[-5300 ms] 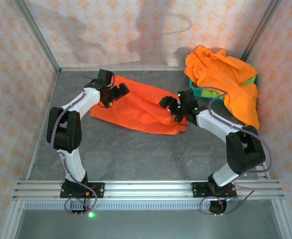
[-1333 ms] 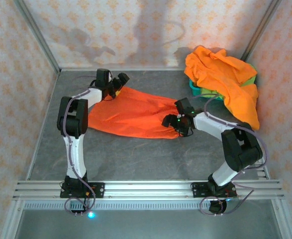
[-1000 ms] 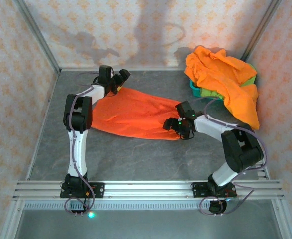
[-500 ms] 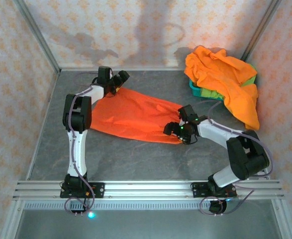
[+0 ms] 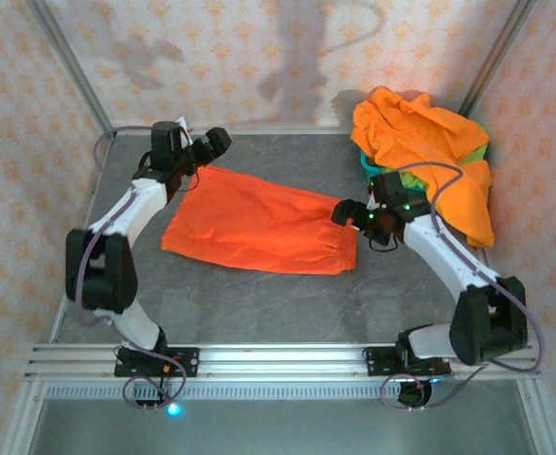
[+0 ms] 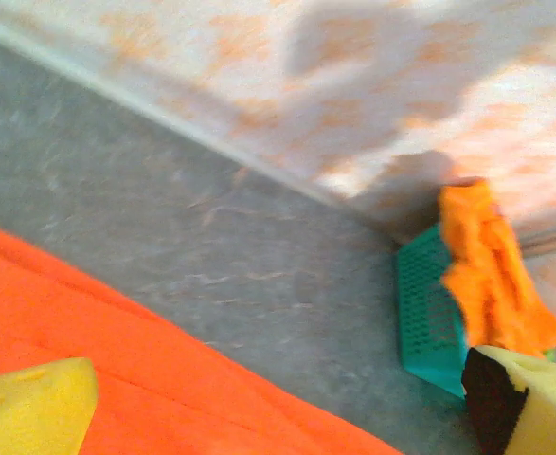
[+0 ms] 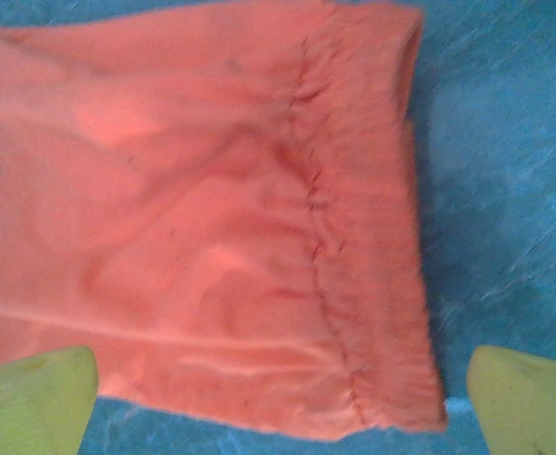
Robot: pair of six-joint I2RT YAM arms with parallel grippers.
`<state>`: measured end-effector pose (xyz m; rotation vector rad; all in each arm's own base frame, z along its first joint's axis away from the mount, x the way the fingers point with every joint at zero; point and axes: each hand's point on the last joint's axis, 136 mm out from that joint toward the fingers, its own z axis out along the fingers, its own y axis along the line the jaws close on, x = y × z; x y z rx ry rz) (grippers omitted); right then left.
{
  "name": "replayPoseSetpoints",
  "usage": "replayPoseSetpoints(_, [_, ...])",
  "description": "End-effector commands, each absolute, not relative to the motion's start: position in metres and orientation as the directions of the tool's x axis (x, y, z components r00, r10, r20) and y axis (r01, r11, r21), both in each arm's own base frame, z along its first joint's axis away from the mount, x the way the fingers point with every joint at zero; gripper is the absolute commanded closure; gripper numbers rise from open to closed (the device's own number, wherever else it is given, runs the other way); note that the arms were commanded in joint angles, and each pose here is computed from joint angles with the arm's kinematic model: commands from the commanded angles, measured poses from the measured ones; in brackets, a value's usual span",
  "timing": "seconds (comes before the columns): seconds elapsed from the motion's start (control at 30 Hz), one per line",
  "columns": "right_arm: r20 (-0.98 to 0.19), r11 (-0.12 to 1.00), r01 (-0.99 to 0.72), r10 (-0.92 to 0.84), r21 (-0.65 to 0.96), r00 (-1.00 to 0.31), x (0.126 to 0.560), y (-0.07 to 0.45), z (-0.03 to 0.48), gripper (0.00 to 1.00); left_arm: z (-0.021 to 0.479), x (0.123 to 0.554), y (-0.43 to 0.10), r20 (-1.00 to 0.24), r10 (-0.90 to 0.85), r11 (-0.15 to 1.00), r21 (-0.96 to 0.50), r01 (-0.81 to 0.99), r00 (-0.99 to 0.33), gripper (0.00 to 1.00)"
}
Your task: Fold and stack the shorts
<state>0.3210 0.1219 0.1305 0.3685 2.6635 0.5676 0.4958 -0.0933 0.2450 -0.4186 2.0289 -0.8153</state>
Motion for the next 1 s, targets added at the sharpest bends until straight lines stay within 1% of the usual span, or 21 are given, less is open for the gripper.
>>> replayPoseSetpoints(0.0, [-0.263,0.92,0.177,0.278,0.348,-0.924,0.324,0.113,0.105,0.06,0.216,0.457,-0.106,-0.634,-0.453,0.803,-0.595,0.022,-0.627,0.0])
replayPoseSetpoints(0.2, [-0.215,0.915,0.214,0.298,0.343,-0.93,0.346,0.115,0.076,0.23,0.188,0.419,-0.119,-0.599,-0.422,0.805,-0.593,0.023,-0.681,0.0])
replayPoseSetpoints(0.43, [-0.163,0.906,0.254,0.322,0.337,-0.933,0.352,0.119,0.043,0.39,0.166,0.403,-0.12,-0.572,-0.416,0.81,-0.587,-0.002,-0.707,0.0])
replayPoseSetpoints(0.5, [-0.15,0.91,0.258,0.319,0.324,-0.936,0.352,0.119,0.035,0.41,0.162,0.401,-0.12,-0.564,-0.415,0.809,-0.587,-0.007,-0.714,0.0])
replayPoseSetpoints(0.67, [-0.154,0.927,0.253,0.303,0.277,-0.94,0.352,0.12,0.023,0.62,0.157,0.398,-0.12,-0.555,-0.406,0.813,-0.582,-0.01,-0.726,0.0])
replayPoseSetpoints(0.77, [-0.153,0.94,0.247,0.287,0.237,-0.946,0.35,0.116,0.016,0.81,0.156,0.396,-0.12,-0.555,-0.408,0.814,-0.58,-0.014,-0.725,0.0])
replayPoseSetpoints(0.83, [-0.149,0.946,0.239,0.274,0.219,-0.95,0.348,0.114,0.014,0.91,0.156,0.395,-0.119,-0.554,-0.411,0.814,-0.581,-0.017,-0.724,0.0])
replayPoseSetpoints(0.87, [-0.15,0.95,0.234,0.267,0.205,-0.952,0.348,0.112,0.013,0.95,0.158,0.395,-0.119,-0.557,-0.411,0.814,-0.581,-0.015,-0.722,0.0])
replayPoseSetpoints(0.97, [-0.169,0.964,0.209,0.236,0.166,-0.957,0.349,0.107,0.017,1.0,0.161,0.394,-0.116,-0.568,-0.413,0.819,-0.573,-0.018,-0.712,0.0])
